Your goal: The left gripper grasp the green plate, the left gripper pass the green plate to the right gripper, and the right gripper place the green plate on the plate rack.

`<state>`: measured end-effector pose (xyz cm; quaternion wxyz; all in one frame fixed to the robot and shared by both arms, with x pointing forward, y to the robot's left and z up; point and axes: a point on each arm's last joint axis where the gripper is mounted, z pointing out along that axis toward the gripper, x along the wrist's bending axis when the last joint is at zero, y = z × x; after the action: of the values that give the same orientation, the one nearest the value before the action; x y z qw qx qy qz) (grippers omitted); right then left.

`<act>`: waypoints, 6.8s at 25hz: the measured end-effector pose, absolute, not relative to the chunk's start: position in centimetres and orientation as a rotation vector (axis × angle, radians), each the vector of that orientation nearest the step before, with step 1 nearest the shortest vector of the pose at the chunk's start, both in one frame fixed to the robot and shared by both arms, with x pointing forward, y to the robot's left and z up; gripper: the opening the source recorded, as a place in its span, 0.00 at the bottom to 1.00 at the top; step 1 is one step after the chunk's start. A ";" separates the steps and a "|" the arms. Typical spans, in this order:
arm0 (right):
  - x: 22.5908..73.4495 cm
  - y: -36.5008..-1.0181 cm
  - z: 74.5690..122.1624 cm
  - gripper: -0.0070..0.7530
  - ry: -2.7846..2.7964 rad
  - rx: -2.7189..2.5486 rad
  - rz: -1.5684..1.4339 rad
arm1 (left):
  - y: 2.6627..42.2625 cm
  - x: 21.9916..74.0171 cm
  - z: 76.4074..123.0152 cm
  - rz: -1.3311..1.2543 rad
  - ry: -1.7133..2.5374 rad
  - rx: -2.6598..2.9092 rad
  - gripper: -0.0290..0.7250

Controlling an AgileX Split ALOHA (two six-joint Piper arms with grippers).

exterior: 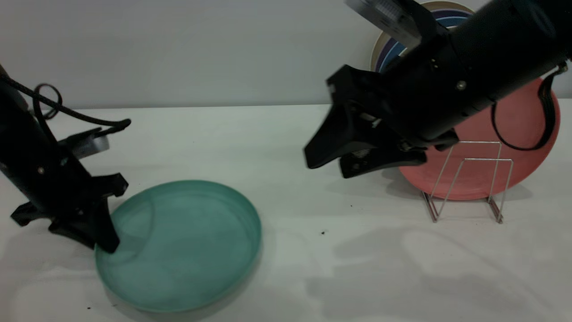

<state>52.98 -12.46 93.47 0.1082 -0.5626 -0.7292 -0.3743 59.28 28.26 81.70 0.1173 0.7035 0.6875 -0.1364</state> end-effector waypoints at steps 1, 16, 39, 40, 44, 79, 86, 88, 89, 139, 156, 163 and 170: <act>53.5 -13.0 93.2 0.63 -2.116 -1.668 -1.094 | 28.1 59.4 82.2 -0.401 1.966 2.065 0.07; 57.2 -14.5 88.8 0.63 -1.946 -1.595 -0.999 | 23.0 59.7 85.7 -0.539 1.536 2.004 0.07; 57.4 -14.7 88.4 0.11 -1.965 -1.616 -1.001 | 19.4 59.0 86.1 -0.617 1.435 2.030 0.56; 57.4 -14.7 88.4 0.10 -1.968 -1.614 -1.002 | 19.4 58.9 86.2 -0.626 1.431 2.029 0.65; 57.4 -14.7 88.3 0.08 -1.993 -1.594 -1.005 | 19.3 58.6 86.3 -0.677 1.409 2.031 0.91; 57.0 -21.7 104.3 0.07 -3.713 -0.442 -1.054 | 24.5 58.1 94.1 -0.418 1.341 2.158 0.82; 57.9 -25.4 104.5 0.08 -3.792 -0.640 -0.942 | 24.4 58.2 94.2 -0.424 1.349 2.132 0.82; 58.0 -26.4 104.4 0.08 -3.788 -0.691 -0.919 | 24.4 58.2 94.2 -0.423 1.350 2.132 0.82; 58.0 -26.8 104.4 0.08 -3.785 -0.705 -0.910 | 24.4 58.2 94.2 -0.421 1.354 2.130 0.82; 46.1 -24.8 113.7 0.54 -2.691 -1.398 -1.528 | 25.5 55.4 107.7 -0.234 1.303 2.097 0.82; 29.6 -28.7 108.8 0.54 -2.638 -2.187 -0.915 | 28.2 41.0 114.2 0.237 1.630 2.092 0.82; 28.1 -29.7 104.6 0.54 -2.625 -2.350 -0.833 | 28.9 36.7 109.3 0.220 1.733 2.178 0.82; 28.1 -29.7 103.3 0.54 -2.589 -2.379 -0.843 | 29.4 33.9 106.0 0.278 1.830 2.156 0.82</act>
<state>28.13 -29.70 103.31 -0.2350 -0.6396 -0.6960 -0.2266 33.89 29.44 106.02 0.1494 0.7504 0.6366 0.0966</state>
